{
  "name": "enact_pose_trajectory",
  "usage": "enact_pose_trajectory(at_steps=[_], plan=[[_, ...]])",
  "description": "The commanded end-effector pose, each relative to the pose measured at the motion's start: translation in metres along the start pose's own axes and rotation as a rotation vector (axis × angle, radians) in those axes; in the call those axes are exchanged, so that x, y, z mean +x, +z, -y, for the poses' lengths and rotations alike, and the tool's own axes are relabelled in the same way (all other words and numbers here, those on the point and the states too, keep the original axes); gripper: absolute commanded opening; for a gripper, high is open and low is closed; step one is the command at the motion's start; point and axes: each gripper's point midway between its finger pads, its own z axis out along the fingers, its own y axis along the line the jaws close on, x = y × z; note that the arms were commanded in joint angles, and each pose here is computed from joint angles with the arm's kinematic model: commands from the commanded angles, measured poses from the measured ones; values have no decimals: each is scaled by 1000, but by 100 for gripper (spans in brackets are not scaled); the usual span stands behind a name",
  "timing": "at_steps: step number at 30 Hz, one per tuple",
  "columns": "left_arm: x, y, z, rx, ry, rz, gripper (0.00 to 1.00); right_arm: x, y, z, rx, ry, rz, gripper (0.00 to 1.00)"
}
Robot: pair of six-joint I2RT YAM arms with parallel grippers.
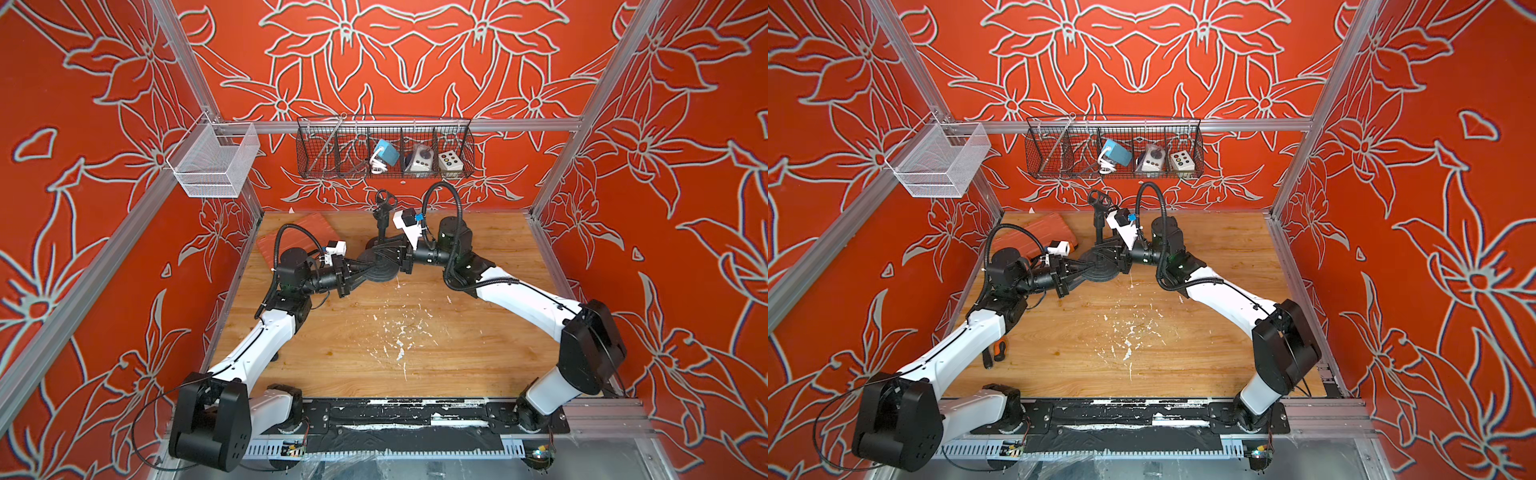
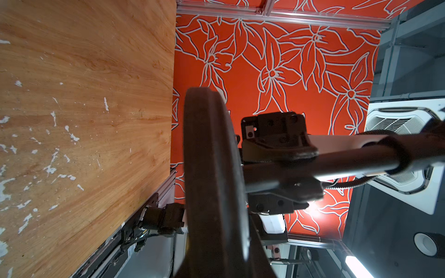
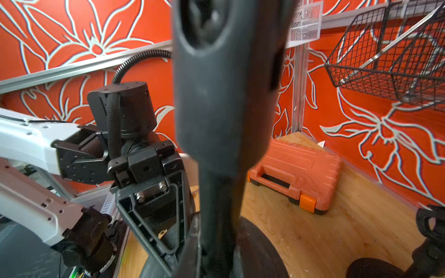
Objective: Assemble a microphone stand
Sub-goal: Screw the microphone stand pole into the microphone stand base.
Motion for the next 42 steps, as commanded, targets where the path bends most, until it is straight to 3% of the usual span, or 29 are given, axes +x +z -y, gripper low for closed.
enact_pose_trajectory(at_steps=[1,5,7,11,14,16,18,19,21,24,27,34,42], plan=[[5,0,26,52,122,-21,0,-2,2,17,161,18,45,0],[-3,1,30,54,120,18,0,23,-15,53,646,55,-38,0],[-6,1,32,57,126,33,0,36,-22,59,816,60,-108,0],[-11,1,30,51,122,60,0,49,-13,56,907,32,-199,0],[-17,2,21,35,93,76,0,45,-2,46,818,12,-189,0],[-22,3,16,30,73,82,0,36,6,31,689,6,-152,33],[-25,2,13,31,63,80,0,29,9,16,538,22,-107,59],[-27,2,11,31,54,79,0,27,9,11,455,51,-82,67],[-28,1,11,32,51,74,0,22,6,4,307,113,-36,74],[-28,-1,13,37,59,69,0,16,-3,2,135,164,20,76],[-25,-3,16,39,66,57,0,18,-15,7,67,182,14,74],[-18,-4,19,33,73,13,0,33,-34,9,90,40,-90,70],[-8,-4,22,38,90,-34,0,21,-31,3,45,-33,-91,57]])
